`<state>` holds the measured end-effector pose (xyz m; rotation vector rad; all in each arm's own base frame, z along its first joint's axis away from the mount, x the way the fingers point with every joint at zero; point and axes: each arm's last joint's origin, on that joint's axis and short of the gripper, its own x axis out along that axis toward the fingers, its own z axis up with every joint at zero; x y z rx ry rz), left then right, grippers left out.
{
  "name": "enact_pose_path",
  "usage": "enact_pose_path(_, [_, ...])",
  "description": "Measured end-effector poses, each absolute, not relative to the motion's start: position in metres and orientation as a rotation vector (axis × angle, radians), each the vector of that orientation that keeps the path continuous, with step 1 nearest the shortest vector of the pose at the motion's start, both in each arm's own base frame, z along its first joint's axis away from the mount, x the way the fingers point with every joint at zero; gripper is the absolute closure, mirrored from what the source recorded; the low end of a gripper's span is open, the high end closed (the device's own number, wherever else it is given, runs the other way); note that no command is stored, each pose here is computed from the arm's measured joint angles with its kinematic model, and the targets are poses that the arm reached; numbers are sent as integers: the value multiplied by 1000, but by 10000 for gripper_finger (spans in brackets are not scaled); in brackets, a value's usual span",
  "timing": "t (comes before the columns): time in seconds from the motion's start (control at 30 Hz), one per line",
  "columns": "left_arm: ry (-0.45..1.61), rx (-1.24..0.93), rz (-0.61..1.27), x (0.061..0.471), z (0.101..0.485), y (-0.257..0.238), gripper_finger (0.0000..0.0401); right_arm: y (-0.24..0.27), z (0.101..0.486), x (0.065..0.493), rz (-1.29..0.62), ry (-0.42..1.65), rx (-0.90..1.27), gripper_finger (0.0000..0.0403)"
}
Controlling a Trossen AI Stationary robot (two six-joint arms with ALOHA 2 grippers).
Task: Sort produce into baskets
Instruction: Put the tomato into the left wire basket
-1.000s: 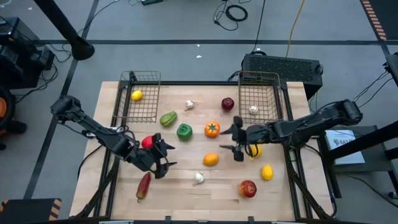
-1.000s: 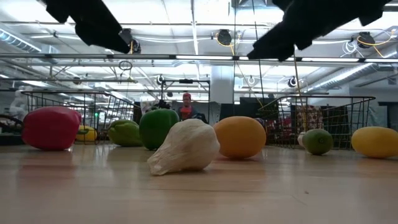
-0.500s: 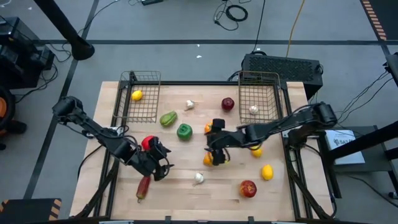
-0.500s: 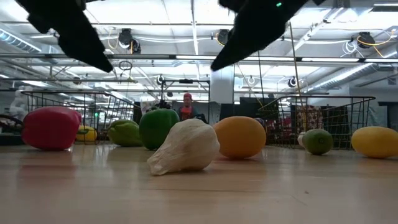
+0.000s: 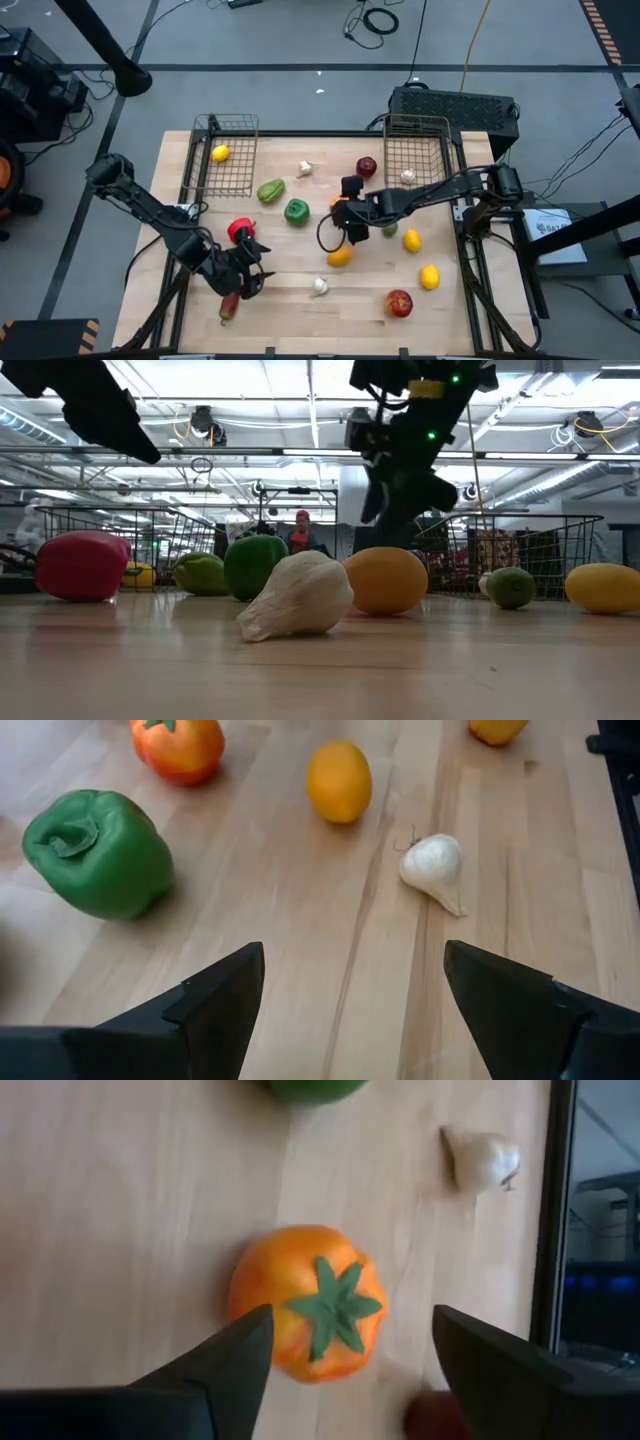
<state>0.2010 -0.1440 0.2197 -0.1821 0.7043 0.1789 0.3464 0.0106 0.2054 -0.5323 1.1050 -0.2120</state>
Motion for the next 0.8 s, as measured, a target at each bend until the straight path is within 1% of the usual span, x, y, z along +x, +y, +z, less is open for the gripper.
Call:
enact_pose_path(0.13, [703, -180, 170, 200, 220, -146, 89, 11, 204, 346, -206, 1117, -542, 172])
enact_pose_path(0.27, [700, -179, 166, 199, 220, -147, 89, 11, 183, 341, -208, 1202, -543, 194])
enact_pose_path(0.37, [689, -180, 175, 199, 220, -147, 89, 12, 169, 342, -259, 1200, -524, 210])
enact_pose_path(0.47, [684, -177, 182, 199, 221, -147, 89, 16, 158, 341, -332, 1223, -569, 227])
enact_pose_path(0.57, [684, -177, 182, 199, 220, -147, 89, 21, 156, 341, -334, 1232, -630, 242])
enact_pose_path(0.8, [677, -167, 192, 199, 221, -146, 89, 23, 161, 341, -327, 1214, -674, 263])
